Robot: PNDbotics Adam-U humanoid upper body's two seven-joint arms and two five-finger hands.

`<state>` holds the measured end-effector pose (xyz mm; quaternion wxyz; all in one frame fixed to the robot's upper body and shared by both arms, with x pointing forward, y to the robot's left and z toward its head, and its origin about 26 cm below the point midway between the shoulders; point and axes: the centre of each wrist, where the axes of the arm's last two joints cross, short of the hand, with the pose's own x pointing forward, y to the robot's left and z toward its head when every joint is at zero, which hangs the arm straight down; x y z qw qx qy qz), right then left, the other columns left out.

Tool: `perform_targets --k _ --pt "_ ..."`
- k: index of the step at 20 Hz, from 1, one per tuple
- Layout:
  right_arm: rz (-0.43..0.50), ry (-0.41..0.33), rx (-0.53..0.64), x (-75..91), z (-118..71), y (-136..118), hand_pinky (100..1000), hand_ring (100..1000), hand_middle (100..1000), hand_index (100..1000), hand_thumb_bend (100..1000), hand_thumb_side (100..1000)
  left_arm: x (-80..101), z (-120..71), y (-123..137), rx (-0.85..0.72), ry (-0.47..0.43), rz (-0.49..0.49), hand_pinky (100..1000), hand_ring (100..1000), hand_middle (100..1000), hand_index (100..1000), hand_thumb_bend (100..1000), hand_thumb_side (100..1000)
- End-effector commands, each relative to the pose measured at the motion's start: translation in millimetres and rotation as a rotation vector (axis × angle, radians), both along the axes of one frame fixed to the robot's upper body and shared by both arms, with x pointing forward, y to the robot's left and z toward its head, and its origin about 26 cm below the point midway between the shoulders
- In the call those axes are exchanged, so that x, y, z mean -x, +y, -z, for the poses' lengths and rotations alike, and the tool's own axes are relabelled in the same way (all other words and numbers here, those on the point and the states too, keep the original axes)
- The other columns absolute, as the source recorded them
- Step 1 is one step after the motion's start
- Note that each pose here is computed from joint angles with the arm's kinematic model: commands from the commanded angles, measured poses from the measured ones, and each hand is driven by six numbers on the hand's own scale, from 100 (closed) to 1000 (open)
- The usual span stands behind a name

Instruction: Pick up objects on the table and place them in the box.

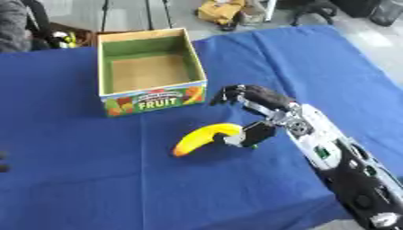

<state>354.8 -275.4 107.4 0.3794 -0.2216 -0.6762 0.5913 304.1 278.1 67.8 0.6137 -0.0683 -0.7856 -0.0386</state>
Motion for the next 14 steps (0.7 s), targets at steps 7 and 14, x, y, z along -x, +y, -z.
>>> perform_targets --k 7,14 --pt "0.008 -0.005 0.065 -15.2 3.3 -4.3 675 749 718 811 382 530 -0.5 -6.3 1.3 -0.017 -0.022 0.014 641 677 600 648 275 1000" --pt "-0.033 -0.019 0.104 -16.0 4.2 3.3 671 715 673 787 378 522 -0.5 -6.2 1.1 -0.017 -0.022 0.018 641 675 600 648 274 1000"
